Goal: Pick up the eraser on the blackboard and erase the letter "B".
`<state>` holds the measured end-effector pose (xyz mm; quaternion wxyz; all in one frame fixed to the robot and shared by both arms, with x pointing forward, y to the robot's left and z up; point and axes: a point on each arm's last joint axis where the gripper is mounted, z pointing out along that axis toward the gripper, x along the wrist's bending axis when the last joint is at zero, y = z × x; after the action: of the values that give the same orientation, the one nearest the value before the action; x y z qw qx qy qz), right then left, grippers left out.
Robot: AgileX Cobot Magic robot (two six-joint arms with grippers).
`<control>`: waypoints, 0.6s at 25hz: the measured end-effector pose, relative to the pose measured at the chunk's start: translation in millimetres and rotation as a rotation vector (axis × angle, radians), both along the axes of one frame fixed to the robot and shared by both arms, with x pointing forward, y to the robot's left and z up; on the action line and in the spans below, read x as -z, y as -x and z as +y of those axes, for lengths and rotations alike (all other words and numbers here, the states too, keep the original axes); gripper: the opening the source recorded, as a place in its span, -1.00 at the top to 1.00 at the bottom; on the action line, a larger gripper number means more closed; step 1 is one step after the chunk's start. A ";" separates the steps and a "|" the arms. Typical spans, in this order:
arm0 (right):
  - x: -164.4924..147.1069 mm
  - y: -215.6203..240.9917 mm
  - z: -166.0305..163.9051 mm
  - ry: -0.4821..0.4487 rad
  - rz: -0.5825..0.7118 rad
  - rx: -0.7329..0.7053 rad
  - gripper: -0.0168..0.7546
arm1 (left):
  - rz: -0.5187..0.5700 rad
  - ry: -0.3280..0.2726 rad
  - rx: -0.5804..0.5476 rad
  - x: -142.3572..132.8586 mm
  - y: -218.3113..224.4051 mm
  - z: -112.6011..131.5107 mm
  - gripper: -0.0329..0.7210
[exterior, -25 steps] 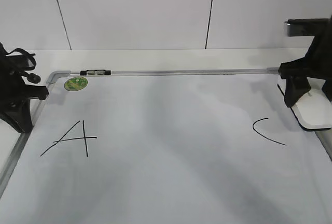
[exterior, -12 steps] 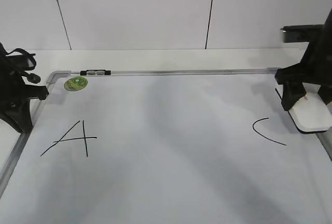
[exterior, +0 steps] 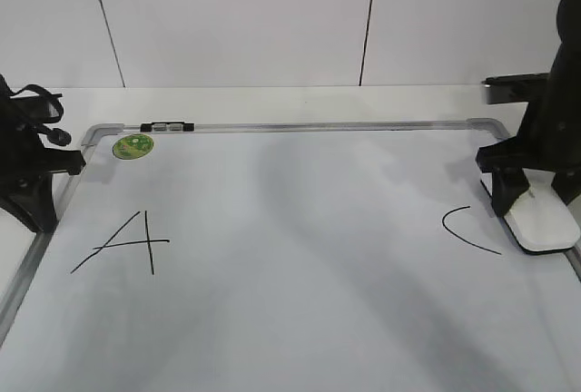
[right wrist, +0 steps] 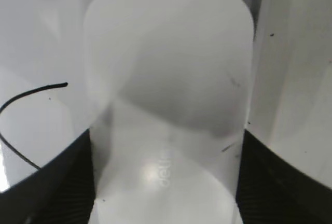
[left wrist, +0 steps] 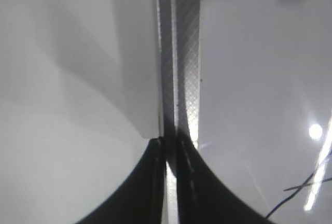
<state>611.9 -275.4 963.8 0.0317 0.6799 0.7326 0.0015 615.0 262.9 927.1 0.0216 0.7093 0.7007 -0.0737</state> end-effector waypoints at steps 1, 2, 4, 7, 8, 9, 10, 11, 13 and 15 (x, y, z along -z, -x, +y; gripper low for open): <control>0.0 0.0 0.0 0.000 0.000 0.000 -0.50 | 0.000 0.000 0.000 0.0 0.0 0.0 0.86; 0.2 0.0 0.0 0.000 0.001 0.000 -0.50 | 0.000 0.000 0.000 0.0 0.0 0.0 0.86; 0.2 -0.1 0.0 0.000 0.000 0.000 -0.50 | 0.000 0.000 0.000 0.0 0.0 0.0 0.86; 0.1 -0.3 0.0 0.000 -0.002 0.000 -0.50 | 0.002 0.000 0.000 0.0 0.1 0.0 0.85; 0.1 -0.4 0.0 0.000 -0.004 0.000 -0.50 | 0.002 0.000 0.000 0.0 0.1 0.0 0.85; 0.1 -0.4 0.0 0.000 -0.004 0.000 -0.50 | 0.002 0.000 0.000 0.0 0.1 0.0 0.85; 0.1 -0.6 0.1 -0.001 -0.006 0.000 -0.50 | 0.002 0.000 0.000 0.0 0.1 0.0 0.85; 0.1 -0.6 0.1 -0.001 -0.006 0.000 -0.50 | 0.002 0.000 0.000 0.0 0.1 0.0 0.85; 0.1 -0.6 0.1 -0.001 -0.006 0.000 -0.50 | 0.002 0.000 0.000 0.0 0.1 0.0 0.85; 0.1 -0.6 0.1 -0.001 -0.006 0.002 -0.50 | 0.002 0.001 0.000 0.0 0.2 -0.1 0.85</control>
<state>612.5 -275.3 963.7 0.0337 0.6805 0.7320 0.0038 614.8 262.8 927.1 0.0212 0.7091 0.7008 -0.0750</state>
